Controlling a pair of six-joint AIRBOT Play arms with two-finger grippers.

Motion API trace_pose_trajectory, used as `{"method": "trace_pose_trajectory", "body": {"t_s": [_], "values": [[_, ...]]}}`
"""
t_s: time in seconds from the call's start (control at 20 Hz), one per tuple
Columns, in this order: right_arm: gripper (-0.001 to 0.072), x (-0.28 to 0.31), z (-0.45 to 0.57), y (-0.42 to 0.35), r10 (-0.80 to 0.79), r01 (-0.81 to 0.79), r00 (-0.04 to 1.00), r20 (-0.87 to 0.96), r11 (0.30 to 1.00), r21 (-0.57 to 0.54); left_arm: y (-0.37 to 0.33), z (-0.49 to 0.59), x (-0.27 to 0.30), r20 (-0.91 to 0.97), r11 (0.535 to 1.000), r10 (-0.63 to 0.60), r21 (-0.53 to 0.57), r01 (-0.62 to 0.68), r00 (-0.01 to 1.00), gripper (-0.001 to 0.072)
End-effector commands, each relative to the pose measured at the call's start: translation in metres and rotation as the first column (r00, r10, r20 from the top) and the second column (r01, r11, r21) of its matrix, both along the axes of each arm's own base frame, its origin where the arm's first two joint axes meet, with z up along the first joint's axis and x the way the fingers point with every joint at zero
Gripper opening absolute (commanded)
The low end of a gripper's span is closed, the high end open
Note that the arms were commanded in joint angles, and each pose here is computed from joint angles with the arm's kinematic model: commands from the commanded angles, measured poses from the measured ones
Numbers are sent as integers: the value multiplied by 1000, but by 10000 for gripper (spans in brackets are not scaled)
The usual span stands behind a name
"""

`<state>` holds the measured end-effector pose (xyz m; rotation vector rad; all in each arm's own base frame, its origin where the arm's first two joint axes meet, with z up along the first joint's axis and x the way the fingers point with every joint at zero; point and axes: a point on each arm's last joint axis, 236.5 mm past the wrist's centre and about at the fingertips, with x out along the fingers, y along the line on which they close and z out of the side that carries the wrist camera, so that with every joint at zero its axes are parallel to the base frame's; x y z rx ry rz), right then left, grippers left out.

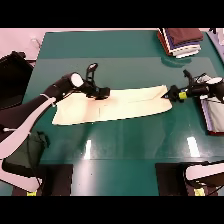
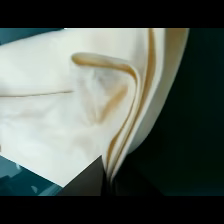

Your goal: Fold the shirts.

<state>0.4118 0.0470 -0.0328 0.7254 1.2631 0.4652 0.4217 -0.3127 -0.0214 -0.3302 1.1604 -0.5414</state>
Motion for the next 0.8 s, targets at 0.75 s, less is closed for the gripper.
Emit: {"method": "trace_pose_trajectory", "body": {"t_s": [0.75], "values": [[15,-7,280,199,269,-310,792,548,950,-17,-31,-13,23,-24,996,-90,23,90,996,24]]}}
